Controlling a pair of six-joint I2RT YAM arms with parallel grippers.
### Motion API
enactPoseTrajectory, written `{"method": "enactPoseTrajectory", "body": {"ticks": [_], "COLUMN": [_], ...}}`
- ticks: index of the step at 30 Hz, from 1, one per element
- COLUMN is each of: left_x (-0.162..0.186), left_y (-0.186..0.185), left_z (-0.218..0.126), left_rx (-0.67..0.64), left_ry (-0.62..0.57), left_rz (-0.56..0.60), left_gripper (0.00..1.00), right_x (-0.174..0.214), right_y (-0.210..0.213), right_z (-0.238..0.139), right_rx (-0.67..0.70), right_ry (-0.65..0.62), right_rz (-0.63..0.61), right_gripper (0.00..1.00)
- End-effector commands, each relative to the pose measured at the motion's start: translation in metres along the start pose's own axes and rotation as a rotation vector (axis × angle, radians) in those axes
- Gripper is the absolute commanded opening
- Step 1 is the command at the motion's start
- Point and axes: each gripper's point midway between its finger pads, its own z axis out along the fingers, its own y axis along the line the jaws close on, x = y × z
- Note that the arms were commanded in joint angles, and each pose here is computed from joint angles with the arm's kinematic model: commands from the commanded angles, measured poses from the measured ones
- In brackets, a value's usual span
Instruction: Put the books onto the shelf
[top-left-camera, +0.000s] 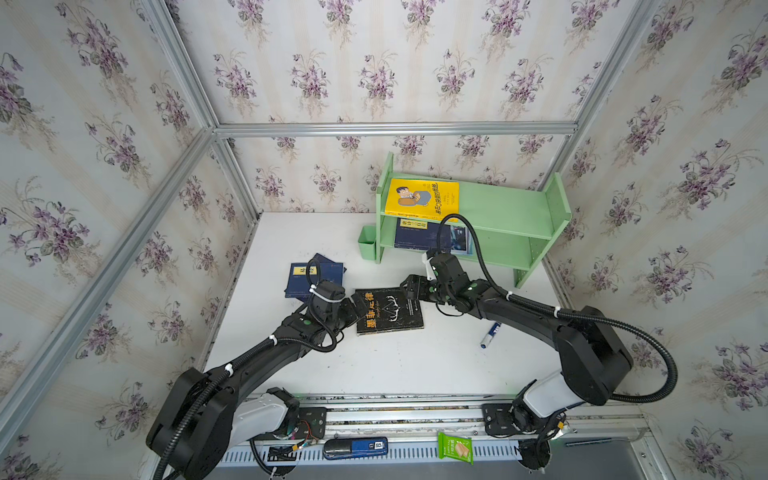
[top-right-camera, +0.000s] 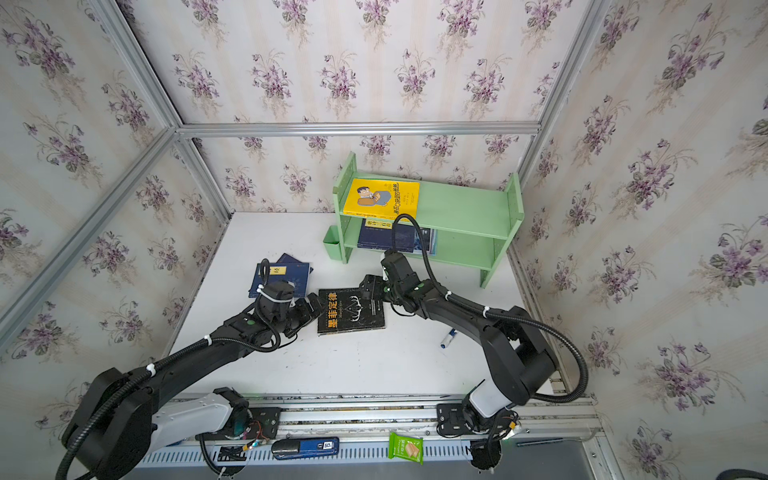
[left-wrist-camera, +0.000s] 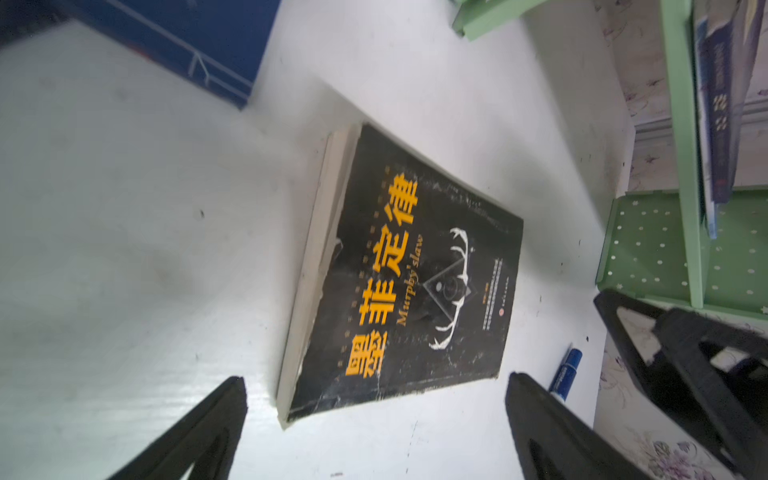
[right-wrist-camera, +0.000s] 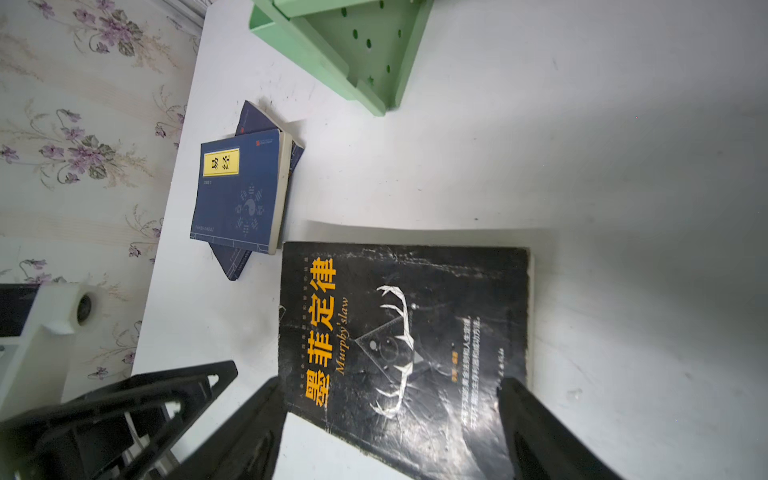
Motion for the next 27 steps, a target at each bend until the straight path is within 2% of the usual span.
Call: {"method": "enactPoseTrajectory", "body": {"ticks": [1,7,14,17,21,27], "left_x": [0.021,0.052,0.064,0.062,0.056,0.047], "left_y": [-0.014,-0.011,-0.001,0.003,0.009,0.022], "left_z": [0.000,0.015,0.039,0.043,0.047,0.051], "left_rx": [0.065,0.082,0.066,0.055,0.023,-0.025], "left_ry": [0.072,0.162,0.186,0.175,0.135,0.096], "left_rz": [-0.023,-0.066,-0.129,-0.143,-0.152,-0.166], "left_gripper": [0.99,0.99,0.99,0.99,0.99,0.99], "right_x": [-0.013,-0.019,-0.029,-0.025,-0.007,0.034], "right_y": [0.012,0.023,0.016,0.009,0.000,-0.007], "right_z": [0.011,0.037,0.060,0.073,0.089,0.088], "right_rx": [-0.047,-0.102,-0.036,-0.003,0.024,0.052], "right_ry": [-0.037,-0.088,-0.179,-0.145,-0.038,0.096], "right_rz": [-0.084,-0.129,-0.203,-0.215,-0.202,-0.137], "right_gripper": [0.84,0.85,0.85,0.85,0.83,0.81]}}
